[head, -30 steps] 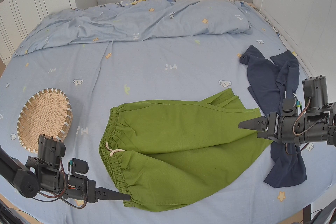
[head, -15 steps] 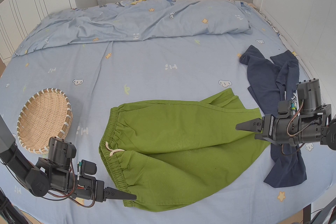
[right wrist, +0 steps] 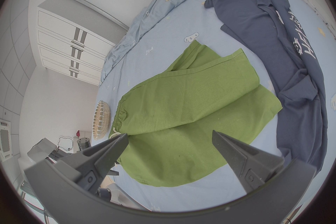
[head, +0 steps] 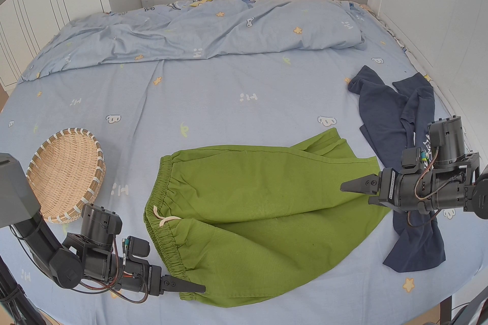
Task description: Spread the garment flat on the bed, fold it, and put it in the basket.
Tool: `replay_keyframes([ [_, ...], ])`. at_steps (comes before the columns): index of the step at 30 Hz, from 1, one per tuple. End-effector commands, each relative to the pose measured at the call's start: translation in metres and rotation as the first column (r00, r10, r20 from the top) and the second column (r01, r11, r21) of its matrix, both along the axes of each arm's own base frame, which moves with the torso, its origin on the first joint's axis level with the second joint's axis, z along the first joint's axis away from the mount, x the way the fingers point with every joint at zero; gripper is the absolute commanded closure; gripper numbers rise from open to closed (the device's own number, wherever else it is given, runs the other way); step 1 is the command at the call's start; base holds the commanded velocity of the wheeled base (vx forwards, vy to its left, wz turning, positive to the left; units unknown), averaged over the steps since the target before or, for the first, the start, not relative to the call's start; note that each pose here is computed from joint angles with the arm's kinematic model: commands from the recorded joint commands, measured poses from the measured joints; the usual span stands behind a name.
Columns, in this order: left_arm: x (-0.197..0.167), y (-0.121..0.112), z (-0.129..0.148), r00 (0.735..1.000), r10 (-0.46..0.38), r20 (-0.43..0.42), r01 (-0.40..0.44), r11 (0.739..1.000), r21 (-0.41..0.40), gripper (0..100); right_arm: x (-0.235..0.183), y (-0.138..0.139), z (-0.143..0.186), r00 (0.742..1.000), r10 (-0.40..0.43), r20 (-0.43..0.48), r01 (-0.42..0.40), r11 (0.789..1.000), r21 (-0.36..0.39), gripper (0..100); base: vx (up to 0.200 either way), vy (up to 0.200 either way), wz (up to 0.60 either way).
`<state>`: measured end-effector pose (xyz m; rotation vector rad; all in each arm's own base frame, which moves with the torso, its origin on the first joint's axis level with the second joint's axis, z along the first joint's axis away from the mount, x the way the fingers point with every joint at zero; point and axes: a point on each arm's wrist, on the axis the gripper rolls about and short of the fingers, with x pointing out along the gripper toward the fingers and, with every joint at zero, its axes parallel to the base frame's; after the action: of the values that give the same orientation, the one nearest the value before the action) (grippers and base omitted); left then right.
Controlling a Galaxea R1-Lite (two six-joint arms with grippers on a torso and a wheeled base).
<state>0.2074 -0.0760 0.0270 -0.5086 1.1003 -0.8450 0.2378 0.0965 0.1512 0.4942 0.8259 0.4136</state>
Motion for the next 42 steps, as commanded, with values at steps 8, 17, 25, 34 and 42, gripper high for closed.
replay_keyframes([
  [8, -0.002, -0.007, -0.015, 0.999, -0.029, 0.015, 0.029, 1.0, -0.004, 100, 0.0, 0.0, -0.001, 1.0, 0.001, -0.003, -0.001, 1.0, 0.0, 0, 0.0, 0.0, 0.0],
  [17, -0.011, -0.001, -0.017, 1.0, -0.004, 0.01, 0.004, 1.0, -0.012, 100, 0.002, 0.0, -0.002, 1.0, -0.003, -0.008, 0.003, 1.0, -0.001, 0, 0.0, 0.0, 0.0],
  [25, -0.023, 0.037, 0.016, 0.971, 0.238, -0.031, -0.24, 0.965, -0.108, 100, 0.0, -0.001, -0.002, 1.0, 0.0, -0.012, 0.0, 1.0, 0.0, 0, 0.0, 0.0, 0.0],
  [34, -0.029, 0.066, 0.011, 0.914, 0.374, -0.155, -0.386, 0.921, -0.056, 100, -0.009, -0.01, -0.017, 0.999, 0.023, -0.042, -0.025, 0.998, -0.058, 0, 0.0, 0.0, 0.0],
  [42, -0.032, 0.081, 0.044, 0.887, 0.414, -0.204, -0.424, 0.906, -0.007, 100, -0.014, -0.03, -0.03, 0.993, 0.048, -0.11, -0.048, 0.999, 0.007, 0, 0.0, 0.0, 0.0],
])
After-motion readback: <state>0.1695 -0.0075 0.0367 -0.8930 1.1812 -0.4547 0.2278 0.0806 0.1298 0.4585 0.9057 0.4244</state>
